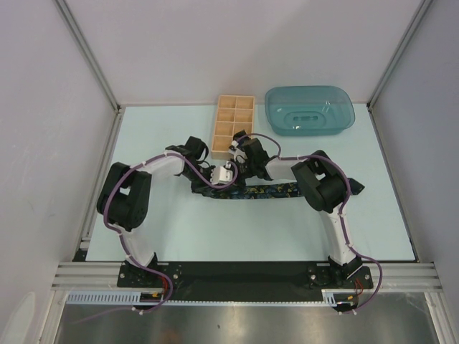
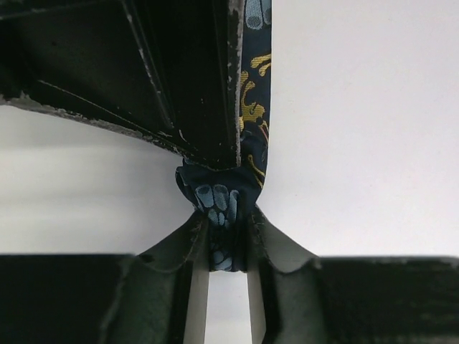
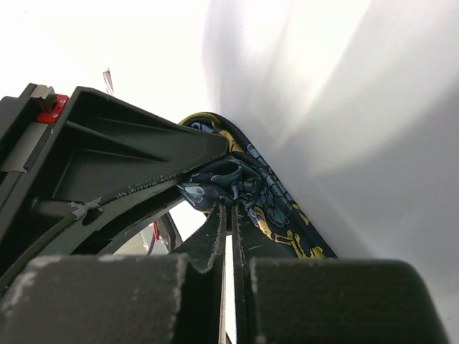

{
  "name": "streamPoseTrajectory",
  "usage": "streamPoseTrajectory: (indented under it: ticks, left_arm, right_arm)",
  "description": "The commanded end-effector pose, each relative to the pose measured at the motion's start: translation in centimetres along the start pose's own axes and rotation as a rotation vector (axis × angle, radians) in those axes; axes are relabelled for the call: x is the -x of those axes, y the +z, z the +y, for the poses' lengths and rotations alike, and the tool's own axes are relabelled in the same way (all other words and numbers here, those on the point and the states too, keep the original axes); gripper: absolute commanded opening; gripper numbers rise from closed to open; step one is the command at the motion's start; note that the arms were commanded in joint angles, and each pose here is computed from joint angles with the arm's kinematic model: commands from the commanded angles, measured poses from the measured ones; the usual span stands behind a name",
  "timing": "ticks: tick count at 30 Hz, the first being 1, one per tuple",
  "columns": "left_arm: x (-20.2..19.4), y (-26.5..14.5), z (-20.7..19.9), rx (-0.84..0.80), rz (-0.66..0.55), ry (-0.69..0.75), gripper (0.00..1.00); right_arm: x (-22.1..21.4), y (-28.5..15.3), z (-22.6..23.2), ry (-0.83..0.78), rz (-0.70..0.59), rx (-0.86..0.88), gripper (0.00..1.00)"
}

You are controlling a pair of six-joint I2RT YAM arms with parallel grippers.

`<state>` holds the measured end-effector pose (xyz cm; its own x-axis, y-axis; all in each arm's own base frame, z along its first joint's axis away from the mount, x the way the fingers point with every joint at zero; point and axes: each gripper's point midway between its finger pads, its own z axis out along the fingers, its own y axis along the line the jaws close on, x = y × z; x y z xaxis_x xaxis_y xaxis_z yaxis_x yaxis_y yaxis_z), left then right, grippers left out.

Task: Roll the ties
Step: Roll the tie at the center of the board.

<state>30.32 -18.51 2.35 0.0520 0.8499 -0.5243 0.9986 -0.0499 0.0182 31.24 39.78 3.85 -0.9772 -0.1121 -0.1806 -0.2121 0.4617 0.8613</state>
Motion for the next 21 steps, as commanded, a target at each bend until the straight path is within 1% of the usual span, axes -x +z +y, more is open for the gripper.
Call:
streamPoseTrajectory:
  ticks: [1,2,4,5,7,10,11,13,16,17,18,19,20,21]
  left_arm:
    - [1.0,-0.5,0.2,-0.011,-0.045,0.005,0.33]
    - [0.7,-0.6,0.0,-0.013,-0.051,0.012,0.44]
    - [0.9,-1.0,0.1,0.004,-0.058,0.016,0.55]
    - [0.7,-1.4,0.5,0.021,-0.062,0.007,0.64]
    - [1.0,-1.9,1.1,0.052,-0.084,-0.011,0.71]
    - [2.0,-3.9,2.3,0.119,-0.146,-0.042,0.87]
    - [2.3,-5.1,2.8,0.156,-0.169,-0.052,0.97]
    - [3.2,-6.6,3.4,0.196,-0.21,-0.073,1.0]
    - [4.2,-9.6,5.0,0.318,-0.258,-0.107,0.99]
    - [3.9,-10.6,5.3,0.354,-0.284,-0.124,0.99]
    - [4.7,-12.4,5.5,0.409,-0.328,-0.109,1.0]
    - [6.1,-13.7,5.9,0.443,-0.417,-0.064,1.0]
    - [5.6,-14.1,5.5,0.449,-0.448,-0.05,1.0]
    - [6.4,-15.1,4.9,0.46,-0.483,0.012,1.0]
  right_arm:
    - [1.3,-0.9,0.3,-0.045,-0.049,-0.021,0.0]
    - [1.4,-0.9,0.1,-0.049,-0.053,-0.027,0.0]
    - [1.3,-1.0,-0.7,-0.05,-0.046,-0.045,0.0]
    - [1.2,-1.0,-1.0,-0.05,-0.046,-0.055,0.0]
    - [1.1,-1.1,-1.5,-0.057,-0.04,-0.068,0.0]
    - [1.0,-1.1,-2.2,-0.057,-0.036,-0.088,0.0]
    - [1.0,-1.1,-2.5,-0.058,-0.038,-0.092,0.0]
    - [0.9,-1.1,-2.7,-0.061,-0.033,-0.1,0.0]
    - [1.3,-1.1,-2.7,-0.076,-0.041,-0.104,0.0]
    - [0.8,-1.2,-3.1,-0.065,-0.023,-0.121,0.0]
    - [0.8,-1.2,-3.1,-0.07,-0.02,-0.122,0.0]
    - [0.9,-1.2,-3.1,-0.079,-0.022,-0.126,0.0]
    - [0.8,-1.3,-3.2,-0.091,-0.016,-0.133,0.0]
    - [0.8,-1.4,-3.2,-0.099,-0.012,-0.137,0.0]
